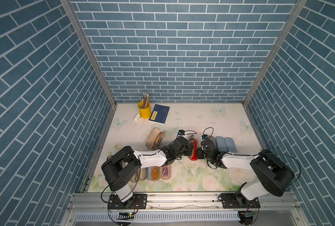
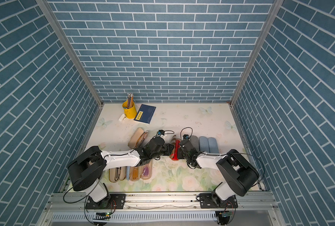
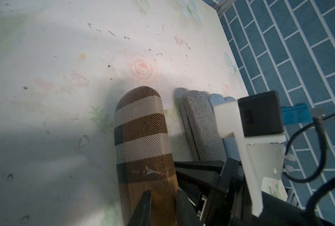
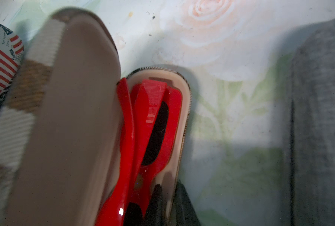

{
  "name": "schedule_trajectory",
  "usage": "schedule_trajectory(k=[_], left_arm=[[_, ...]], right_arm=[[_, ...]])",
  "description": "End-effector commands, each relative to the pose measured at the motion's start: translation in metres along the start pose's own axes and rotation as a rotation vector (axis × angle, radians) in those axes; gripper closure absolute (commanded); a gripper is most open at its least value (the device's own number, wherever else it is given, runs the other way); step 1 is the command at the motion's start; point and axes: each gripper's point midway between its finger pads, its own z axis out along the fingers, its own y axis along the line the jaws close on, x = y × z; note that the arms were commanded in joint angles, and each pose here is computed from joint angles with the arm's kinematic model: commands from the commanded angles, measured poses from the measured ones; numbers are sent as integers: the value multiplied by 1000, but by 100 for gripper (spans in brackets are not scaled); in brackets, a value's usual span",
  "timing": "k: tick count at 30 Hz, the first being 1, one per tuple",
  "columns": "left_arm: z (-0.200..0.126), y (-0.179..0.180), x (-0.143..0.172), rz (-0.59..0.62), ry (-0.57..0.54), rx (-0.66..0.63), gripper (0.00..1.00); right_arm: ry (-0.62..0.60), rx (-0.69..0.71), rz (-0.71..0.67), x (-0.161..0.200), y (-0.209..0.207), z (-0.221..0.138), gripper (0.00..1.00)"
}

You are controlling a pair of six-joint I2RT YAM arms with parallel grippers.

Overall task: Close the glasses case
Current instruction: Close the glasses case at the center of the board.

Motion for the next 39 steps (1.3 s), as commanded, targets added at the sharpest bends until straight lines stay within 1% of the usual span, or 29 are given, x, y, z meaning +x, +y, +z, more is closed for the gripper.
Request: schedule_trajectory(k=[1, 39], left_arm=[[9, 2, 15, 25, 50, -14, 74], [19, -8, 23, 36, 76, -1, 75]], right_arm=[[-9, -19, 21, -2, 4, -4, 87], [-20, -23, 7, -7, 4, -7, 87]])
